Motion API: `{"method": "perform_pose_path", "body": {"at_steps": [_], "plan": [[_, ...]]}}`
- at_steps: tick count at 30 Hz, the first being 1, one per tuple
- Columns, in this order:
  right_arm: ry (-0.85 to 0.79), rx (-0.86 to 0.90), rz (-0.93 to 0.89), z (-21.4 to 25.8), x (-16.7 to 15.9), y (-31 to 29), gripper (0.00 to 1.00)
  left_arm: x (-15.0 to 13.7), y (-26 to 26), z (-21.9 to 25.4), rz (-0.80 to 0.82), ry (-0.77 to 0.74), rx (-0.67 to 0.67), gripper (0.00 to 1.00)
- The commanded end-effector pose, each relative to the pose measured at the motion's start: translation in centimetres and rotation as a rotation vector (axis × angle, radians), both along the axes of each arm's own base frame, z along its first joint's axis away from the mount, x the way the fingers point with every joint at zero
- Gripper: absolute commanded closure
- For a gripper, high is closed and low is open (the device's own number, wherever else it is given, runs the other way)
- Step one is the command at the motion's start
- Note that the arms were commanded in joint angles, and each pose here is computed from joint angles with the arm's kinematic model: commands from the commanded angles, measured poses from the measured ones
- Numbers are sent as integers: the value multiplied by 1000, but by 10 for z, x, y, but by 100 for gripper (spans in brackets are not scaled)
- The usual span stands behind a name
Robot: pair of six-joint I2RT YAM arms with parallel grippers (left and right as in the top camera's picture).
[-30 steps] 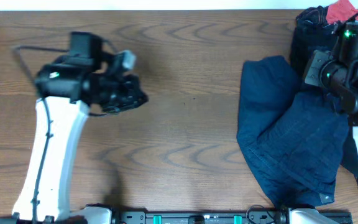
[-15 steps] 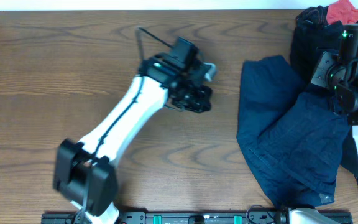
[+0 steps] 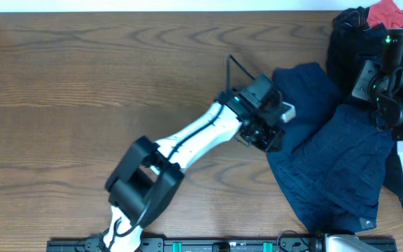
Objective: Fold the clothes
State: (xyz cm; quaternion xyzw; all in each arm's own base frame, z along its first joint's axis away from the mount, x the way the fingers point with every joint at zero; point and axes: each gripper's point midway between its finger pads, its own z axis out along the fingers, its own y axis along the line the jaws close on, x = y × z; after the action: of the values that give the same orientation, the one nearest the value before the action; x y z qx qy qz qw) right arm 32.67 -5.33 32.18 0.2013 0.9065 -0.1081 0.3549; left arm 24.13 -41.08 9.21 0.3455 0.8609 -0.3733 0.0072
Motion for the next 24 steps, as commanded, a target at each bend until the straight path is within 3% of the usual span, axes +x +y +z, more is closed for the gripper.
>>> {"method": "perform_pose_path", "body": {"at_steps": [1, 12, 20, 24], "plan": [[-22, -8, -31, 8, -2, -6, 99, -14, -12, -10, -46, 8, -11, 94], [-14, -8, -29, 6, -4, -5, 99, -47, -47, -60, -134, 10, 0, 94], [7, 37, 35, 1, -2, 8, 99, -34, -27, -99, -74, -25, 155, 94], [42, 79, 109, -10, 5, 21, 99, -12, 0, -110, -7, -47, 261, 94]]}}
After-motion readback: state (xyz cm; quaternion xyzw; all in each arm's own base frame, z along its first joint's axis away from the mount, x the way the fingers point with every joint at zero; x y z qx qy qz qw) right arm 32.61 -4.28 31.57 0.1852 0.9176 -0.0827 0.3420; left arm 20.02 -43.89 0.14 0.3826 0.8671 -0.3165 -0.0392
